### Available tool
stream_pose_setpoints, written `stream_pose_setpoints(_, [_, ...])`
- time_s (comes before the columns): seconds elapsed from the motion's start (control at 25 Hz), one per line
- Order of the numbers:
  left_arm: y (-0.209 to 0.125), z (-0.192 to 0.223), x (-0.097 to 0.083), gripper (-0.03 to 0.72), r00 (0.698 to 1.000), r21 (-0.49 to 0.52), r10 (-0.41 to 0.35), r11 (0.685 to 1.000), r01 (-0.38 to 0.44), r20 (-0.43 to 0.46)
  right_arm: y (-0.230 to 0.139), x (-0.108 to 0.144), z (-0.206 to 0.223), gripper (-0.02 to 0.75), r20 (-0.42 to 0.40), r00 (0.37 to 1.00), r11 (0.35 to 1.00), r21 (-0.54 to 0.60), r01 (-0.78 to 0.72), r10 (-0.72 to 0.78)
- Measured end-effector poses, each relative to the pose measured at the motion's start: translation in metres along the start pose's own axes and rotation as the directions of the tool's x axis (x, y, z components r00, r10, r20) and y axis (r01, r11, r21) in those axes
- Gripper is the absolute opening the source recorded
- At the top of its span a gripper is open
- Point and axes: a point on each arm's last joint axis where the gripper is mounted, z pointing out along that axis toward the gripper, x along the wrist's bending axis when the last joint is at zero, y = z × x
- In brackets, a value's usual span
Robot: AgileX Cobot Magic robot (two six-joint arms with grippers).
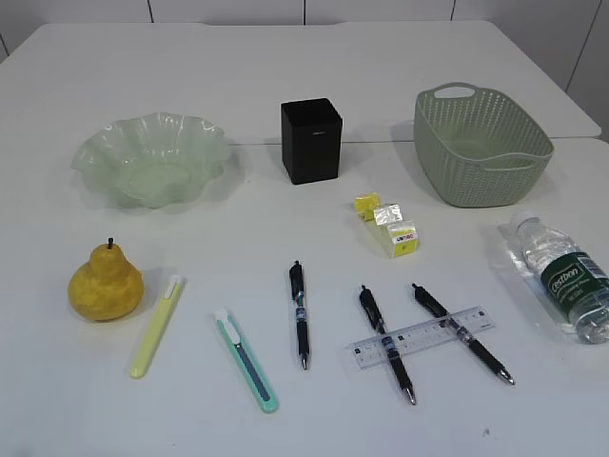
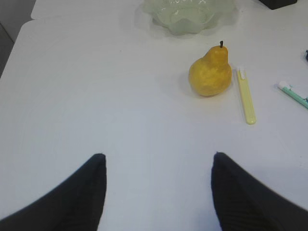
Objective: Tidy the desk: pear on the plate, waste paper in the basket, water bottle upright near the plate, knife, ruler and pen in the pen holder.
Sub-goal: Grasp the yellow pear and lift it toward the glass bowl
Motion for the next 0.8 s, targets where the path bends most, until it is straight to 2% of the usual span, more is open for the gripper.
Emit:
stream_pose_setpoints(0.32, [0.001,0.002,-0.001,0.478,1.0,0.013,-0.007,1.0,0.006,0.013,0.0,0.0,0.0,0.557,0.001,1.0,1.0,0.0,-0.004,0.004])
stream_pose_setpoints(0.6, [0.013,0.019,0.0,0.478,0.999,0.129,-0.021,0.992,0.017,0.03,0.001,0.0,0.001,0.557,0.001,1.0,1.0,0.008,-0.002,0.002])
stream_pose_setpoints(0.8, [0.034,0.019,0.002,0.477,0.999,0.114,-0.022,0.993,0.018,0.028,0.005,0.0,0.007,0.557,0.0,1.0,0.998,0.055,0.004,-0.004])
